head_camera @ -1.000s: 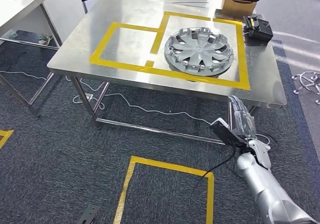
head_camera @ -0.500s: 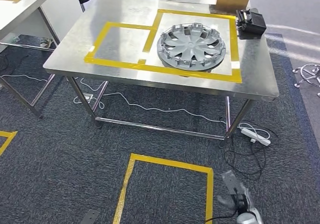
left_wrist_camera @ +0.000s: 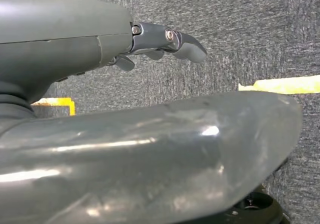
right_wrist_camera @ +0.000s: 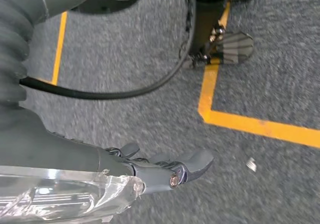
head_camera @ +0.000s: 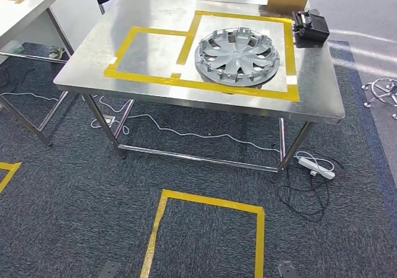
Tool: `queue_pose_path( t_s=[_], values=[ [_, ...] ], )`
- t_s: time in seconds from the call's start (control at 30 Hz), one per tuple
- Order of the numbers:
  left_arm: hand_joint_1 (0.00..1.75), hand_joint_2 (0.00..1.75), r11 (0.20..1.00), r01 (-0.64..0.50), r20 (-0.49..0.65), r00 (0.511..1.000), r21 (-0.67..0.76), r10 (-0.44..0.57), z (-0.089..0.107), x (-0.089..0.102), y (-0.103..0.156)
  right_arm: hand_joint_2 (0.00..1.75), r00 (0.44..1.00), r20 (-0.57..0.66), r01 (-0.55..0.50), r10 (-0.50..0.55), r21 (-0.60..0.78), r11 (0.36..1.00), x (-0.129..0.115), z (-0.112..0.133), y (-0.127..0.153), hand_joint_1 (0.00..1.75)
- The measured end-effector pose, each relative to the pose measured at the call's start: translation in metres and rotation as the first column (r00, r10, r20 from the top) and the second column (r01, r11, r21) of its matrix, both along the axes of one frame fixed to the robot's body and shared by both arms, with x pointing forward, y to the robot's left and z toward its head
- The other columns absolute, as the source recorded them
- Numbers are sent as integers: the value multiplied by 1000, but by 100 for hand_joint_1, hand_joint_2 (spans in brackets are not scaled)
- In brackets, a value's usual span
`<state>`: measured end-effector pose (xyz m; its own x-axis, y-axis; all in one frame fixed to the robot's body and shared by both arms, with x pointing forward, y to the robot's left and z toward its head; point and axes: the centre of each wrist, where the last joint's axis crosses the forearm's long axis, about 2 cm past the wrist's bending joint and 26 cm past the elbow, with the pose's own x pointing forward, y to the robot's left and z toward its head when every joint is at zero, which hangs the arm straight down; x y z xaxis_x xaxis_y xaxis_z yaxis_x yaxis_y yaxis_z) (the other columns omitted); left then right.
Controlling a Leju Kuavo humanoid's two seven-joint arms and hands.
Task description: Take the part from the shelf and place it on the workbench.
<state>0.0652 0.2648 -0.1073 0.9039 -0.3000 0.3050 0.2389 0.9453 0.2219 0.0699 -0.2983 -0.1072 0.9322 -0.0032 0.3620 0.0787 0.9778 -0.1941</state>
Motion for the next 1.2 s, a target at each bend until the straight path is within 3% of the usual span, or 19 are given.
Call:
queue_pose_path(
  t_s=[0.1, 0.4, 1.2],
  values=[
    [0, 0, 1000, -4, -1, 1000, -1, 4, 0, 0, 0, 0, 1000, -14, 26, -26, 15, 1000, -2, 0, 4, 0],
    [0, 0, 1000, -6, -7, 1000, 3, 6, 0, -1, 0, 0, 993, -9, 117, -117, 45, 992, -6, -1, 19, 0],
    [0, 0, 1000, 1, -17, 1000, -6, -1, -1, -5, -4, 0, 996, 5, 84, -84, 36, 996, -9, -1, 26, 0]
  ],
)
